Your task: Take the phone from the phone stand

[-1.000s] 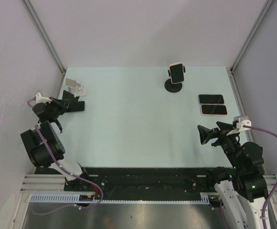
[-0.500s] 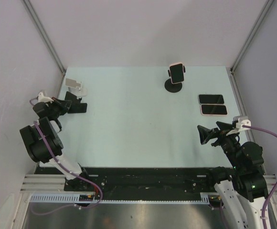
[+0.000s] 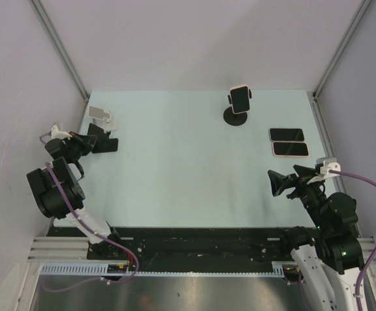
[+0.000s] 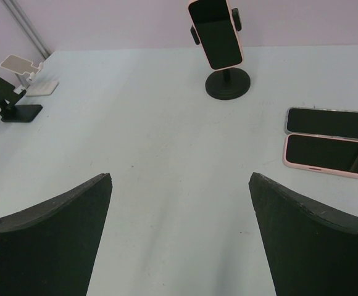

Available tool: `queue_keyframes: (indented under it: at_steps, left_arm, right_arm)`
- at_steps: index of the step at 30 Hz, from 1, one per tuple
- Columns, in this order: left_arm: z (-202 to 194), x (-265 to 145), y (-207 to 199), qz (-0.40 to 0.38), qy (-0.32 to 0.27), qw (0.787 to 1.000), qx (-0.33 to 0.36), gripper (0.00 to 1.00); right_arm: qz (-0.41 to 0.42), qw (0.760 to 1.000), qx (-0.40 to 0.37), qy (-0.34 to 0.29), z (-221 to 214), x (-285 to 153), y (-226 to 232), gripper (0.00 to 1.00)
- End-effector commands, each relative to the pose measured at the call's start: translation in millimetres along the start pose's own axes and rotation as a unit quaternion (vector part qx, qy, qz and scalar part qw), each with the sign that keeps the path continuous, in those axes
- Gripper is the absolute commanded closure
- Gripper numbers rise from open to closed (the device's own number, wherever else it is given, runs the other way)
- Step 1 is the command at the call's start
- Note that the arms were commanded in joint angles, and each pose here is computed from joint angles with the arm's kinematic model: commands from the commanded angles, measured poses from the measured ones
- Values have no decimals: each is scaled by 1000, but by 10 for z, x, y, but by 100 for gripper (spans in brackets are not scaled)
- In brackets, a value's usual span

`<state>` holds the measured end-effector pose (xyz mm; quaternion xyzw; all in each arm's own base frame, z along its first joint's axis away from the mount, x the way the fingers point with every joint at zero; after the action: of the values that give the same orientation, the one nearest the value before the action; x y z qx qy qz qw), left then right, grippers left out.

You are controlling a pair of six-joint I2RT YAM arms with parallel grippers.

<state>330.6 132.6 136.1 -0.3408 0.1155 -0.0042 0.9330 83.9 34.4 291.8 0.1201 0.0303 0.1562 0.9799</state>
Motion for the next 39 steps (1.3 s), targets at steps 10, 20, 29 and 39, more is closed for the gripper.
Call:
queue_keyframes:
  at_steps: [10,20,29,39]
  left_arm:
    - [193,64,-25,-14,-36,999,18,97]
    - [204,52,3,-11,-39,999,22,87]
    - [177,4,-15,-8,-40,999,26,57]
    - [144,-135,-84,9,-57,998,28,23]
  right_arm:
    - [8,1000,-8,-8,41,38,10,1]
    - [9,1000,-7,-5,35,40,11,1]
    - [12,1000,-8,-6,39,40,15,1]
    - [16,1000,-6,-9,42,26,25,1]
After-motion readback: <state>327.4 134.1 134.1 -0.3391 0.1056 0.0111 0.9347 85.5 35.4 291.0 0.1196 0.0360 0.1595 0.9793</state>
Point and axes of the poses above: each gripper's point midway between its finger pads, its own x axis out along the fingers, its own y axis along the line the jaws close on, z = x × y, the point moved 10 cm from there along -x, back along the fingers, and after that the axes turned 3 degrees about x, right-handed, at the moved point
